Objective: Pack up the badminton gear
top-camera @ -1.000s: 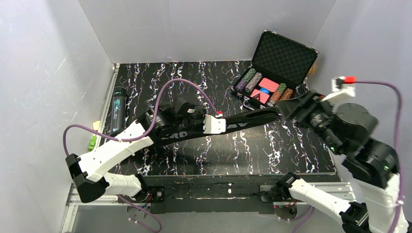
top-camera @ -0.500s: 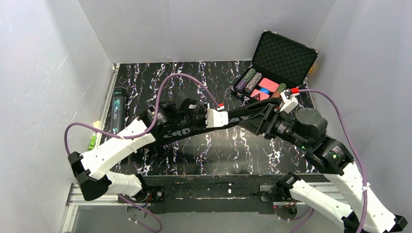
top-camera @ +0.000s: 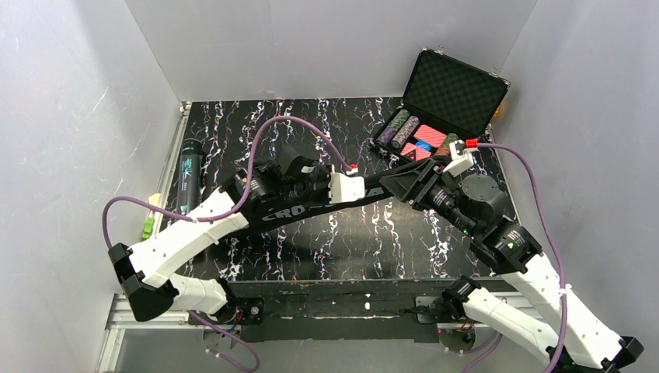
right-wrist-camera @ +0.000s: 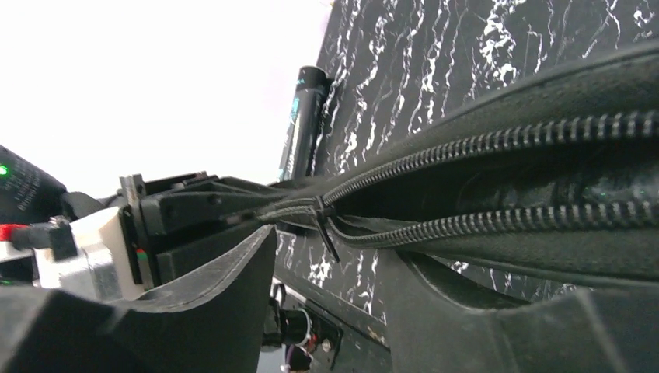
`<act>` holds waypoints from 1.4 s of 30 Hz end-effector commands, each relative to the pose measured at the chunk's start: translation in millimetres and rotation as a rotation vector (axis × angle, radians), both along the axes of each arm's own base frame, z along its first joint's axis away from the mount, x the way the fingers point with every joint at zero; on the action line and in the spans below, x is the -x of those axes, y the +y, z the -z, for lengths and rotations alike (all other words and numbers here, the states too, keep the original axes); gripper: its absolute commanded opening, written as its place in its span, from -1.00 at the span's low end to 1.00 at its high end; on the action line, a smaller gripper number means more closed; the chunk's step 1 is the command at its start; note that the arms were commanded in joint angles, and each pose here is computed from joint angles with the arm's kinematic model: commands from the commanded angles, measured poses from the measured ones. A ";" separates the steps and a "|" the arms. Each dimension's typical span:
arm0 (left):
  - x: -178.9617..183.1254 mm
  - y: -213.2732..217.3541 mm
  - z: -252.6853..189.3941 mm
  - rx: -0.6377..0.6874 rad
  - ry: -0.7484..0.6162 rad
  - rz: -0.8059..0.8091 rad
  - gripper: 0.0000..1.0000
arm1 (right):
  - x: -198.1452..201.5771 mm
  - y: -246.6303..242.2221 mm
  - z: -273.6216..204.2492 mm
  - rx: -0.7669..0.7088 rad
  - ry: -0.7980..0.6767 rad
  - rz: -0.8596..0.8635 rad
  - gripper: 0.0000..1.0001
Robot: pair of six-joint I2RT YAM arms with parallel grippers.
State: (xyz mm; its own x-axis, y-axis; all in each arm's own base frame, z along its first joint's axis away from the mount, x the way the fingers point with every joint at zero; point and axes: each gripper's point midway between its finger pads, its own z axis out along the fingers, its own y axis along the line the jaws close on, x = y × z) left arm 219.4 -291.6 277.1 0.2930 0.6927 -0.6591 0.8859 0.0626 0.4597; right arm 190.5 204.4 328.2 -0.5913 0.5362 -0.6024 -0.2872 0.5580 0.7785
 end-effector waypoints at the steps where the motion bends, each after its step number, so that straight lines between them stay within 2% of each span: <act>1: -0.4 -2.1 -44.4 0.109 -0.079 0.012 -1.00 | -16.3 -2.8 -30.9 -0.089 -0.100 0.073 0.09; 9: 1.7 0.4 -41.5 0.101 -0.078 0.016 -1.00 | -19.2 -1.1 -30.4 -0.105 -0.100 0.075 -0.27; 16: 2.8 2.7 -39.0 0.097 -0.076 0.014 -1.00 | -16.9 -6.0 -30.4 -0.108 -0.081 0.088 -0.93; 17: 3.7 2.8 -37.6 0.095 -0.072 0.017 -1.00 | -16.0 -9.2 -32.3 -0.107 -0.085 0.097 -0.97; 30: 6.2 8.7 -15.2 0.026 -0.068 0.044 -1.00 | 5.3 -67.4 -48.0 -0.011 -0.144 0.232 -0.97; 36: 3.2 13.3 -4.0 -0.024 -0.095 0.057 -1.00 | 21.4 -81.5 -38.9 -0.007 -0.123 0.244 -0.97; 42: 3.4 15.6 -3.0 -0.033 -0.107 0.063 -1.00 | 32.6 -114.3 -30.2 0.017 -0.120 0.352 -0.97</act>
